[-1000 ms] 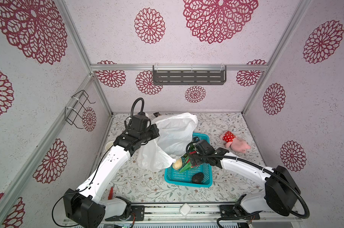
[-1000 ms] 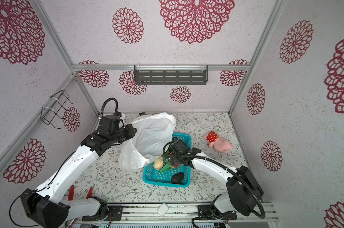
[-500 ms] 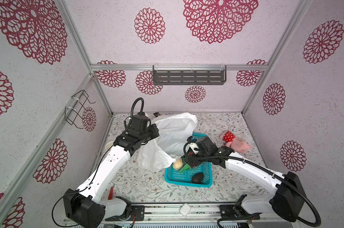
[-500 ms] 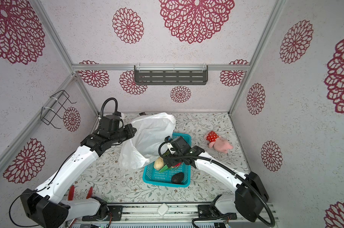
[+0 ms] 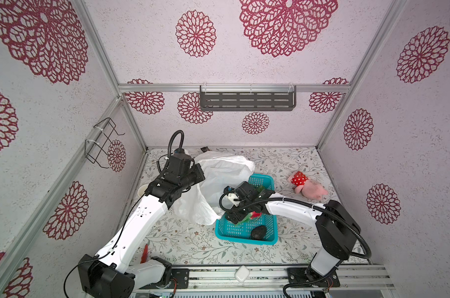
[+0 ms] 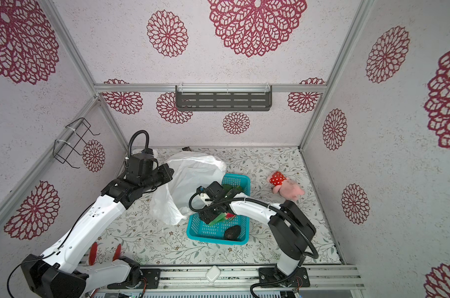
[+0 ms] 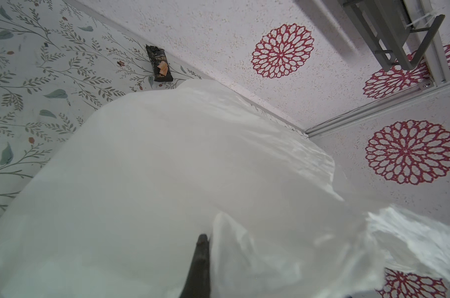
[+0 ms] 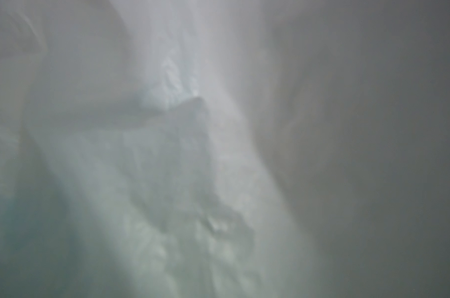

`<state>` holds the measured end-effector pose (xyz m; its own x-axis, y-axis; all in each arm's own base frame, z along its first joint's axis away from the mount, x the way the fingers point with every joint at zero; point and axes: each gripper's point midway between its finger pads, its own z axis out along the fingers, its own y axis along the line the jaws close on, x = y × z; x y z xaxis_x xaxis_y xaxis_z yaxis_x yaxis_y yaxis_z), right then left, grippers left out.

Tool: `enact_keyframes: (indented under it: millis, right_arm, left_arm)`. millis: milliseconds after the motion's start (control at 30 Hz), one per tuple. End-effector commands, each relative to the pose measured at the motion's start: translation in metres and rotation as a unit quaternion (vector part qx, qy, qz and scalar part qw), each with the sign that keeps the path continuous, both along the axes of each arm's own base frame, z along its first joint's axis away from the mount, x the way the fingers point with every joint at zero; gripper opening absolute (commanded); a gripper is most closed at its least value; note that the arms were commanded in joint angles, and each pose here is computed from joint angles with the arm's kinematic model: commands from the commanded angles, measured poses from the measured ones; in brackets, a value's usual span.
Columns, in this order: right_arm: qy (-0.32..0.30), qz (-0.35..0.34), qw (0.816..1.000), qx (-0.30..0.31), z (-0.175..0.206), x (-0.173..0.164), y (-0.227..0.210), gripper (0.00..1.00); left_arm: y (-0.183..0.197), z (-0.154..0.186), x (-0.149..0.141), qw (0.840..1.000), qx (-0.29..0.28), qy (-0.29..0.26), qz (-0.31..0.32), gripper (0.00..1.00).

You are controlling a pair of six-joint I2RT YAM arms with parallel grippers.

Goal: Place the fruits into the plastic bag
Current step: Pick up the fruit from the bin.

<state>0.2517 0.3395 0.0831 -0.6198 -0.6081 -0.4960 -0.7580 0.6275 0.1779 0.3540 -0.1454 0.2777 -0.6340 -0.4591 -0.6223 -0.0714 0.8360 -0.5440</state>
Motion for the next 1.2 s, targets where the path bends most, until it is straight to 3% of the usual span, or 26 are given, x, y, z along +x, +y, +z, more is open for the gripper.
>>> enact_keyframes:
  millis: [0,333,600,700,867,1167]
  right_arm:
    - [-0.010,-0.019,1.000,-0.015,-0.005,0.011,-0.001,0.90]
    - [-0.027,-0.041,0.994,-0.102,-0.037,0.015,-0.020,0.89]
    - [-0.060,-0.063,0.985,-0.152,-0.040,0.023,-0.041,0.91]
    - [-0.054,-0.055,0.988,-0.136,-0.038,0.018,-0.037,0.83]
    - [-0.071,-0.054,0.993,-0.081,-0.014,0.015,-0.031,0.59]
    - [-0.128,-0.067,0.989,0.035,0.078,0.006,-0.049,0.56]
  left_arm:
    - [0.010,0.003,-0.002,1.000,0.000,-0.001,0.021,0.00]
    - [0.012,0.003,0.000,1.000,0.008,0.001,0.023,0.00]
    - [0.011,0.002,0.003,1.000,0.010,0.003,0.026,0.00]
    - [0.010,0.001,0.005,1.000,0.011,0.007,0.026,0.00]
    - [0.012,0.000,0.007,0.999,0.014,0.013,0.032,0.00]
    - [0.009,-0.002,0.013,0.999,0.013,0.018,0.033,0.00]
